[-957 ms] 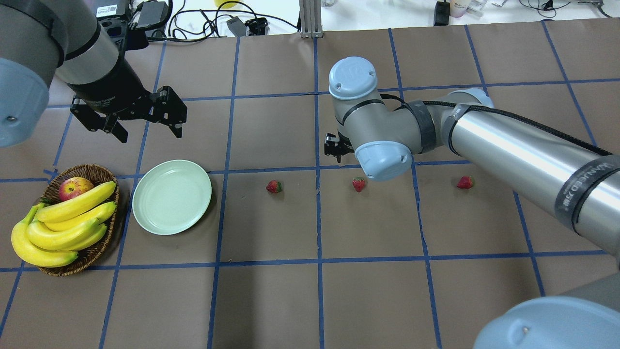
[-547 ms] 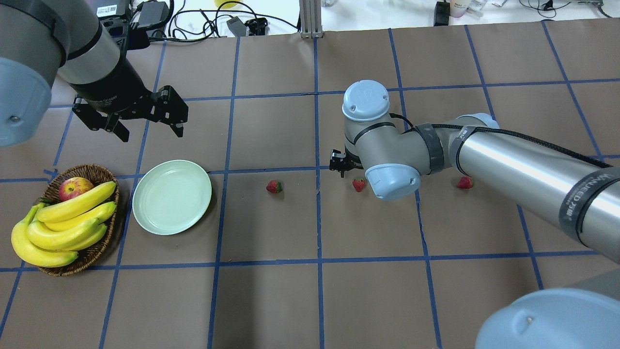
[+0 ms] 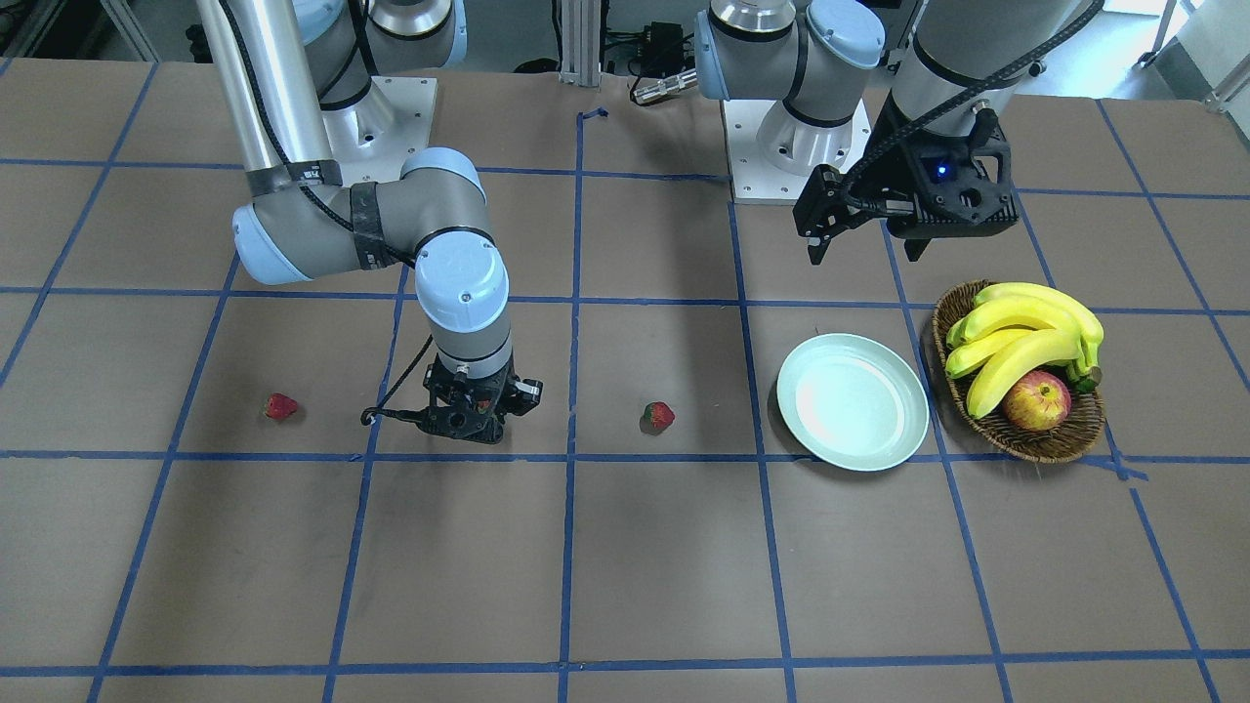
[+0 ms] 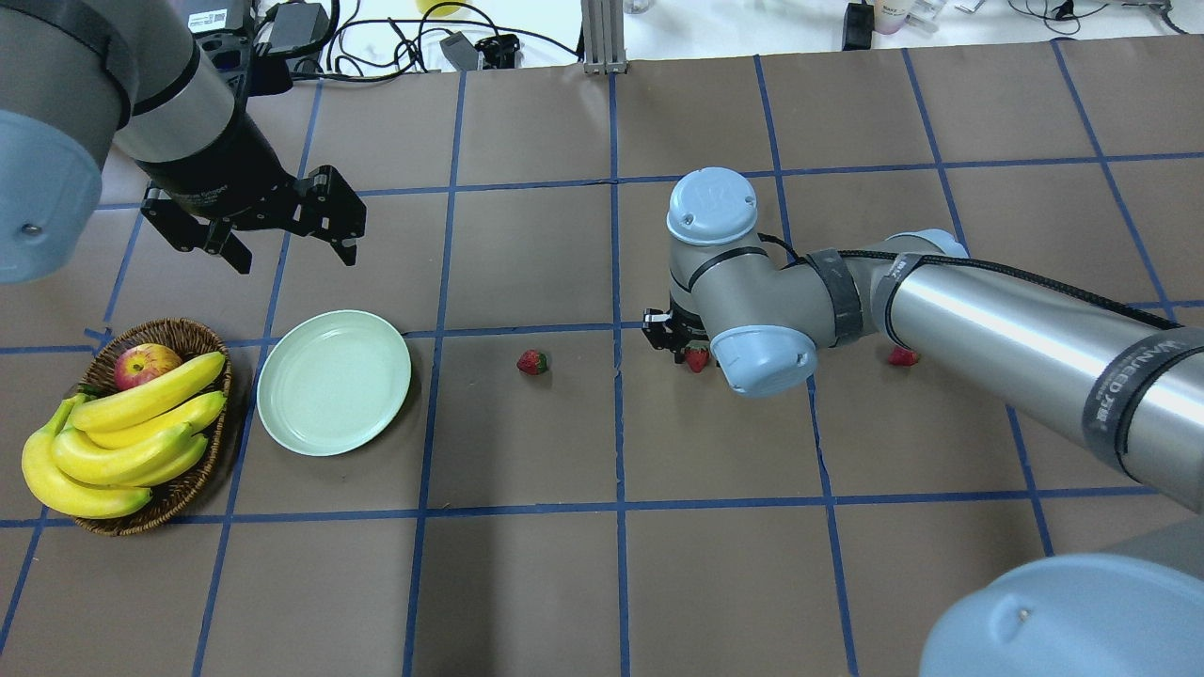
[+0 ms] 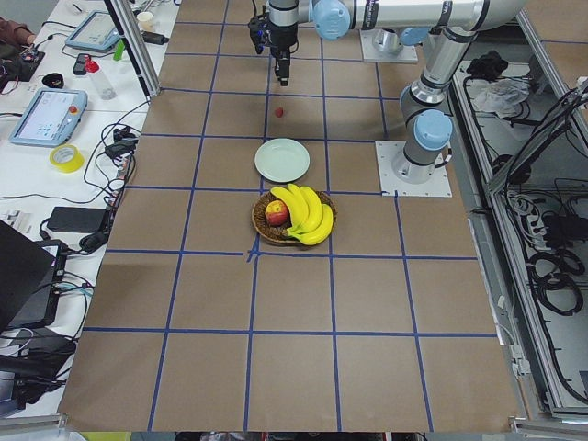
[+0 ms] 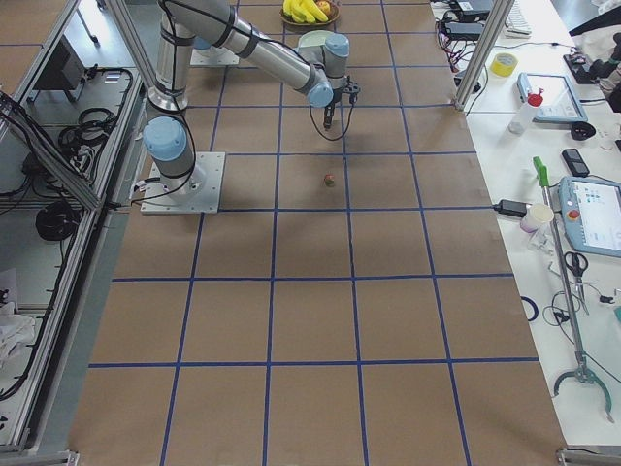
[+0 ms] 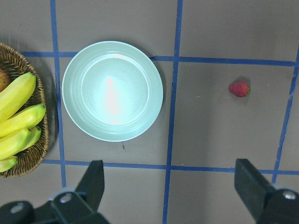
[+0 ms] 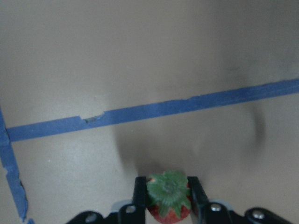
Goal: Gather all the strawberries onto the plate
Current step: 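Move the right gripper to the second strawberry and grasp it, then carry the strawberry beside the first one and open the right gripper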
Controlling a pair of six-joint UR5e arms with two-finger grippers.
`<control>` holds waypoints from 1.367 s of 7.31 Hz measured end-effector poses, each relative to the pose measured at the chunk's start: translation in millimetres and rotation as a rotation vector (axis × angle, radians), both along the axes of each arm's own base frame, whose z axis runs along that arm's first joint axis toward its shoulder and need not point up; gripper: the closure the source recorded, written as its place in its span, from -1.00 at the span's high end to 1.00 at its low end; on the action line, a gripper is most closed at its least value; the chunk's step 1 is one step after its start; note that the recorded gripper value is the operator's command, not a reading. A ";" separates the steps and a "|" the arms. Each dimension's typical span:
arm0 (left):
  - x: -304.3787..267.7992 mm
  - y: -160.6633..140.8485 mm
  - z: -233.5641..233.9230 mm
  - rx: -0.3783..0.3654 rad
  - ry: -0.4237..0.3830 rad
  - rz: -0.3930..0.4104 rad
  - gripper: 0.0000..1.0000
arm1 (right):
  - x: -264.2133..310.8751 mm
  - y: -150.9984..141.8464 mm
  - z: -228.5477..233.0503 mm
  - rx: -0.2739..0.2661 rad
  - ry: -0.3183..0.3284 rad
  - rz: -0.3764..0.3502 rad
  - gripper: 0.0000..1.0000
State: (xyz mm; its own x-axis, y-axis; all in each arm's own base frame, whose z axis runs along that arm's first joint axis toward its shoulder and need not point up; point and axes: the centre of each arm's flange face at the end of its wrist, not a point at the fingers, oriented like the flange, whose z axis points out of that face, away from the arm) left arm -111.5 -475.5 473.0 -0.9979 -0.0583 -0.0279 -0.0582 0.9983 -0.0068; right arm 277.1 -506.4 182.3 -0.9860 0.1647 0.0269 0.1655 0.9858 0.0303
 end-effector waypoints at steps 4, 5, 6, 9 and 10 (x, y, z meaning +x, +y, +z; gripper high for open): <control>-1.1 0.1 -0.9 0.002 0.004 0.000 1.00 | 101.4 14.0 10.9 0.042 -0.205 -0.146 -0.69; -1.2 0.2 -1.0 0.002 0.004 0.000 1.00 | 118.5 15.0 6.2 0.055 -0.221 -0.143 0.54; -1.1 0.2 -1.1 0.002 0.004 0.000 1.00 | 125.9 15.3 2.1 0.064 -0.225 -0.137 1.00; -1.1 0.2 -2.0 0.004 0.004 0.000 1.00 | 125.4 9.3 4.2 0.053 -0.218 -0.058 1.00; -1.1 0.1 -2.3 0.005 0.004 0.000 1.00 | 112.6 3.8 11.2 0.050 -0.199 -0.022 1.00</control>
State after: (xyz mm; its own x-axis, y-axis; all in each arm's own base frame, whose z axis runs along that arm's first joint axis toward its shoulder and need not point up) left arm -112.6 -475.4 470.6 -0.9980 -0.0578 -0.0246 -0.0577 0.9983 -0.0016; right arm 389.7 -502.5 193.5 -0.9687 0.1900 -0.1597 0.1731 0.9783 0.1137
